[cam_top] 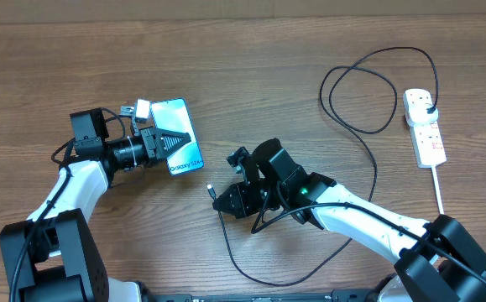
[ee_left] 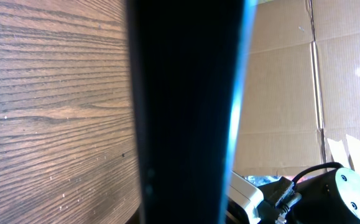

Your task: Plug charger to phone and switch on socket

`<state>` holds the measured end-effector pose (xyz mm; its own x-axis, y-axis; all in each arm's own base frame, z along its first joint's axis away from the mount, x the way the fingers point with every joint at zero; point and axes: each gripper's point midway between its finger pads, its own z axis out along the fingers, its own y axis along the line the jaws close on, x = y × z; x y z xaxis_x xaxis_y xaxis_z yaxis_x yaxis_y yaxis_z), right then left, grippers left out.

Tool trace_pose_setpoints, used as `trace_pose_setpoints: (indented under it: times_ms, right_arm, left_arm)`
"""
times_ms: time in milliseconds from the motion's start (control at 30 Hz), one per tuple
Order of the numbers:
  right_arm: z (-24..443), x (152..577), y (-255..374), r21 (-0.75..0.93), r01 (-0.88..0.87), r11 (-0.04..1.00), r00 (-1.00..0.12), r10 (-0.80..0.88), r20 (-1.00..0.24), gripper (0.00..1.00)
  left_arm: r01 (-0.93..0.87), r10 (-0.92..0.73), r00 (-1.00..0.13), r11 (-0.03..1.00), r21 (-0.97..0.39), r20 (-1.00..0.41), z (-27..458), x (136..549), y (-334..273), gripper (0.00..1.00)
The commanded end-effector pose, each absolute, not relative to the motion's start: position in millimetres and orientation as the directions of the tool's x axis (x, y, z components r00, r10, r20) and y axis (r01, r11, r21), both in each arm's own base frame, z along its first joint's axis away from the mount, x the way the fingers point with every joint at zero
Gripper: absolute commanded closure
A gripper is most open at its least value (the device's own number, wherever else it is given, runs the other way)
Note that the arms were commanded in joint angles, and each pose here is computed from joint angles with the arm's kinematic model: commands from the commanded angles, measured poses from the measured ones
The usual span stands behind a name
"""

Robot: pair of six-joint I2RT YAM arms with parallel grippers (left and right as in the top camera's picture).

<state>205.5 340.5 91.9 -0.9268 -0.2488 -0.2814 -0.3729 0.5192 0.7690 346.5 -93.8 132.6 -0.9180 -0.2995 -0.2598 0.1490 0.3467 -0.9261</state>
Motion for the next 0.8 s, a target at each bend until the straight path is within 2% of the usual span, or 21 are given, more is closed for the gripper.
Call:
trace_pose_setpoints:
  times_ms: [0, 767]
  right_arm:
    - [101.0, 202.0, 340.7, 0.778, -0.385, 0.497, -0.921, -0.254, -0.294, 0.96]
    - [97.5, 199.2, 338.2, 0.776, -0.371, 0.510, -0.927, -0.259, -0.272, 0.96]
  left_arm:
    - [0.223, -0.277, -0.907, 0.326, -0.919, -0.318, 146.7, 344.4, -95.9, 0.96]
    - [0.222, -0.277, -0.907, 0.327, -0.918, -0.318, 146.5, 344.5, -95.8, 0.96]
